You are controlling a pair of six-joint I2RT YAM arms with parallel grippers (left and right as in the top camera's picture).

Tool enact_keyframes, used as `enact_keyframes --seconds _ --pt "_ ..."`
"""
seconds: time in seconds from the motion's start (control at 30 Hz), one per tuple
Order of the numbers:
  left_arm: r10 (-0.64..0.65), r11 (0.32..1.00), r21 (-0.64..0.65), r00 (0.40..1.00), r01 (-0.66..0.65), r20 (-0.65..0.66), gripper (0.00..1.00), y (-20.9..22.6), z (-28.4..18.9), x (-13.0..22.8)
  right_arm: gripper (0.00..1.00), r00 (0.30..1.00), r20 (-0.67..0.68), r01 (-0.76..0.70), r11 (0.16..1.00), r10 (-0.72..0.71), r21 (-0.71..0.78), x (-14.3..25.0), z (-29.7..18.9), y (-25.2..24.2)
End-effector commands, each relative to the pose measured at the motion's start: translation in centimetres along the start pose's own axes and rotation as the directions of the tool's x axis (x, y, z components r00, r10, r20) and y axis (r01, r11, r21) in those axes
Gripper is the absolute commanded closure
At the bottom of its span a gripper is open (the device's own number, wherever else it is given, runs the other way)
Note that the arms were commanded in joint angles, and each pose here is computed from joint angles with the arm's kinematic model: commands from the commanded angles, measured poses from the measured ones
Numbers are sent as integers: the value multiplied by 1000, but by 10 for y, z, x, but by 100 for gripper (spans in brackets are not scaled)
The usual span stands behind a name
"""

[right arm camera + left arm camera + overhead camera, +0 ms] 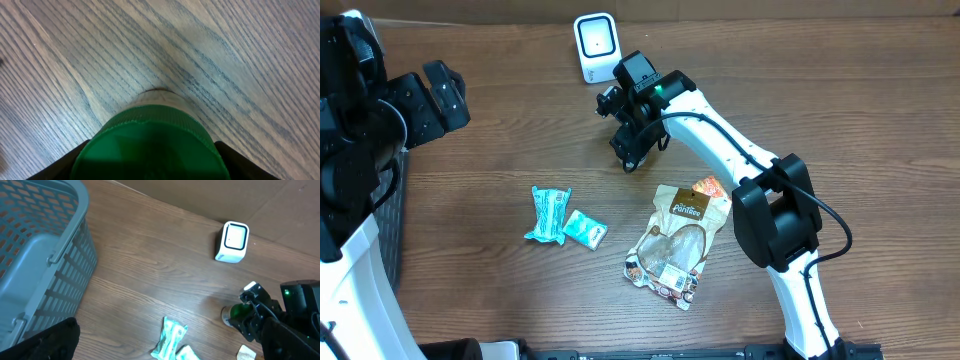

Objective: Scan the item barcode
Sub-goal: 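Lift the jar and hold it up in front of the scanner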

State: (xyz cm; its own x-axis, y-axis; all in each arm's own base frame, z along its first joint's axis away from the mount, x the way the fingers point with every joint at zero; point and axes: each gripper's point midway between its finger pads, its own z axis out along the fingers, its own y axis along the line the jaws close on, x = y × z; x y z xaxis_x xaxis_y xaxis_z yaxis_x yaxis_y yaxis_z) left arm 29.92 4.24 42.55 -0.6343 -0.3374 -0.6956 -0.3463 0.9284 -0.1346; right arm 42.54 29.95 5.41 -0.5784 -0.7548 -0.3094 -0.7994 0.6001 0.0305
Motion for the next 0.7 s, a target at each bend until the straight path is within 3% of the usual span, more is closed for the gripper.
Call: enact_keyframes --seconds 0.0,0.17,0.3,0.47,0.67 --pt "-13 1000 -9 1000 13 12 1 2 -1 -3 30 1000 19 -13 1000 13 1 -6 -4 -1" --pt "-13 1000 -9 1000 13 12 1 2 -1 -3 35 998 20 -63 998 63 -7 -7 -7 0" --pt "-13 1000 -9 1000 13 12 0 2 -1 -3 45 982 36 -181 981 184 -72 -17 -21 10" --pt "-13 1000 -9 1000 13 12 0 2 -1 -3 79 962 40 -257 941 272 -221 -28 -54 31" --pt "-13 1000 -9 1000 13 12 0 2 -1 -3 81 948 77 -256 887 307 -385 -34 -105 46"
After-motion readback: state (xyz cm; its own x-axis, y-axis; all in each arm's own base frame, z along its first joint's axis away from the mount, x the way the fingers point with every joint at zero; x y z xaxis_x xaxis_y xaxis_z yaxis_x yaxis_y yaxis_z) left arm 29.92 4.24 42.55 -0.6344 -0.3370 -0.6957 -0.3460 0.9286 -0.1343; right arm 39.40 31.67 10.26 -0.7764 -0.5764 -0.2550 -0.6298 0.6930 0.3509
